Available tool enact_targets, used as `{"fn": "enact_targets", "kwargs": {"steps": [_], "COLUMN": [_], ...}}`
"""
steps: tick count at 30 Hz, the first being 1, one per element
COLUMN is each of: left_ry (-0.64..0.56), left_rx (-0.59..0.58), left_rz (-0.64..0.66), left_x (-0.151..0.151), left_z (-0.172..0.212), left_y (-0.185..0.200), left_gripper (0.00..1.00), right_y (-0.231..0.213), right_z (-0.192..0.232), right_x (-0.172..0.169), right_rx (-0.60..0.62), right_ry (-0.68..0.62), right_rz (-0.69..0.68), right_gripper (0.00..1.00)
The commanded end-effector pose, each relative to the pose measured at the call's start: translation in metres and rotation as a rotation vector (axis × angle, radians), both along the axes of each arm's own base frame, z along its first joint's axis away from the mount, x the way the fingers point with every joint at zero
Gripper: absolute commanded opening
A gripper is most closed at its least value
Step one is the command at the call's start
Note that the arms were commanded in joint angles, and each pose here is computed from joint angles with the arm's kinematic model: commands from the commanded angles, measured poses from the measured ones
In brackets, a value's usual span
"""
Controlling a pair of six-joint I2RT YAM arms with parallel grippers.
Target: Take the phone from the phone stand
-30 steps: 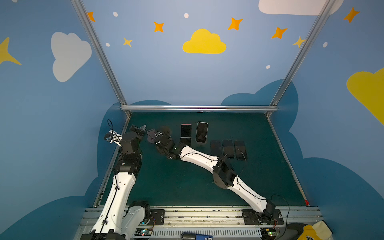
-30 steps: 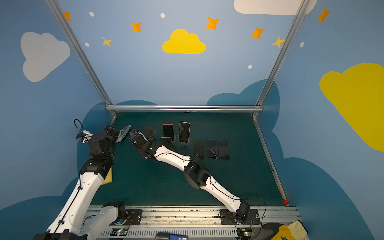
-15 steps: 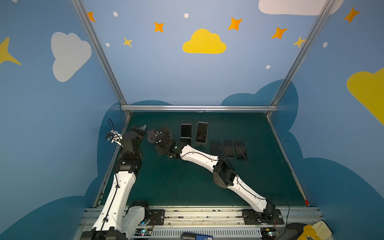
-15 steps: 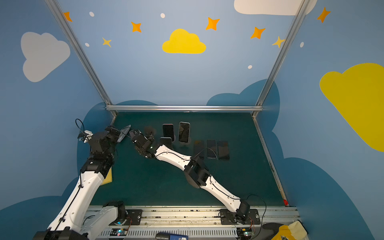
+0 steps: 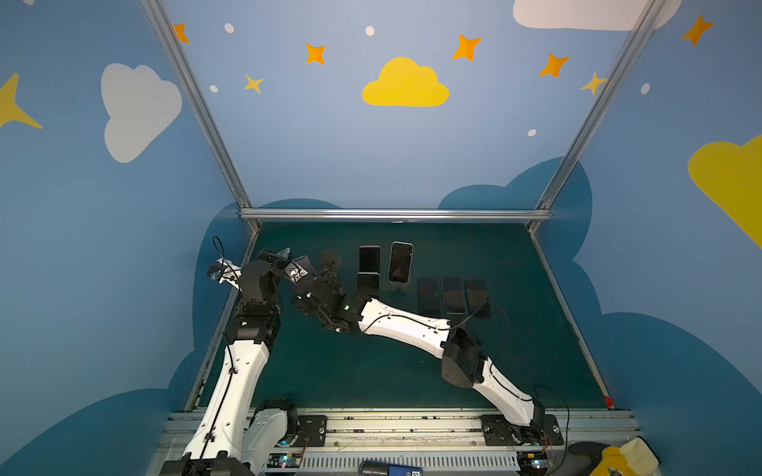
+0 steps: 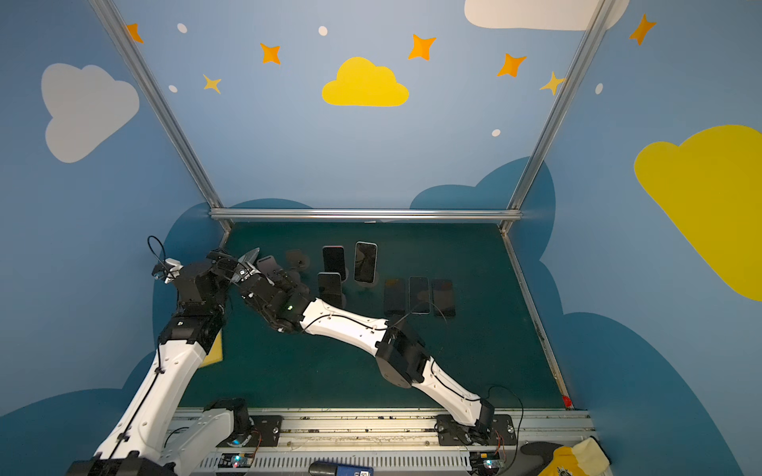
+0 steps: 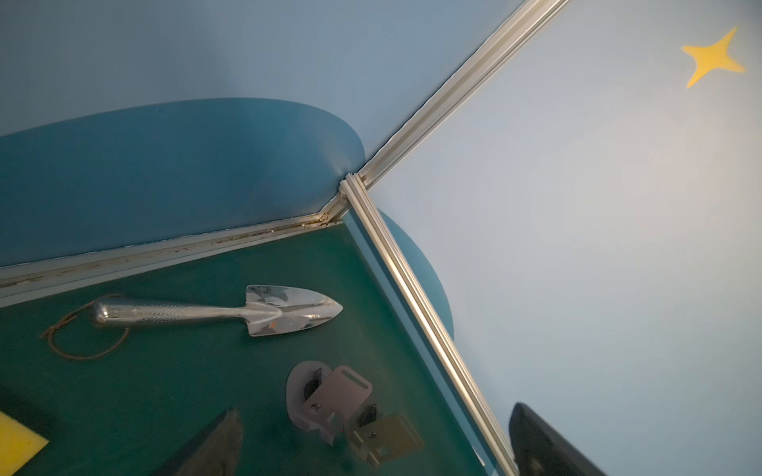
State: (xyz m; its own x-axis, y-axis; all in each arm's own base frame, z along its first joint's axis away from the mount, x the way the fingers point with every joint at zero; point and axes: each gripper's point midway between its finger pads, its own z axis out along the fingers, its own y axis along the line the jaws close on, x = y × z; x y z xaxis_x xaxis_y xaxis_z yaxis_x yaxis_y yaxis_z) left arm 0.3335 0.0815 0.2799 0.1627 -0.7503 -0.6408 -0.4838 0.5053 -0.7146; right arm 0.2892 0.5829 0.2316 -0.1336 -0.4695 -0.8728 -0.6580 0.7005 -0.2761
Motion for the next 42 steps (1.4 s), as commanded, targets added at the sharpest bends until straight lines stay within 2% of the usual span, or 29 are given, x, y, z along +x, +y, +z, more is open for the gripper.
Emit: {"fn": "enact_targets", "kwargs": {"steps": [1, 8, 15, 21, 25, 27, 31, 42], "left_ry": [-0.004, 0.000, -0.027, -0.015, -0.024, -0.017, 0.002, 0.007], "left_rx": [0.022, -0.006, -0.053, -0.023, 0.011, 0.010, -0.006, -0.018], "left_rz": [-0.002, -0.028, -0.209, -0.459, -0.542, -0.576, -0.618, -0.557], "left_x": [-0.003, 0.001, 0.017, 0.030, 0.029, 0.030, 0.031, 0.032], "left_z": [0.007, 0.005, 0.005, 0.015, 0.020, 0.019, 0.013, 0.013], "left_y": [0.001, -0.004, -0.039, -0.093, -0.116, -0.127, -0.141, -0.125], "left_gripper": [1.00, 1.00, 1.00, 1.00, 1.00, 1.00, 1.00, 1.00], "right_y": [-0.022, -0.055, -0.132, -0.210, -0.254, -0.265, -0.270, -0.210], "right_z": [0.051, 0.073, 0.096, 0.081, 0.057, 0.045, 0.023, -0.014], "right_x": [0.011, -0.003, -0.020, -0.022, -0.019, -0.020, -0.023, -0.013], "right_rx": [0.103, 0.104, 0.173, 0.219, 0.243, 0.246, 0.286, 0.352], "right_ry": [-0.070, -0.102, -0.133, -0.084, 0.015, 0.025, 0.097, 0.348], "right_rz": [-0.068, -0.110, -0.236, -0.374, -0.478, -0.507, -0.552, -0.571], "right_gripper": [0.83, 0.83, 0.83, 0.84, 0.83, 0.83, 0.91, 0.93]}}
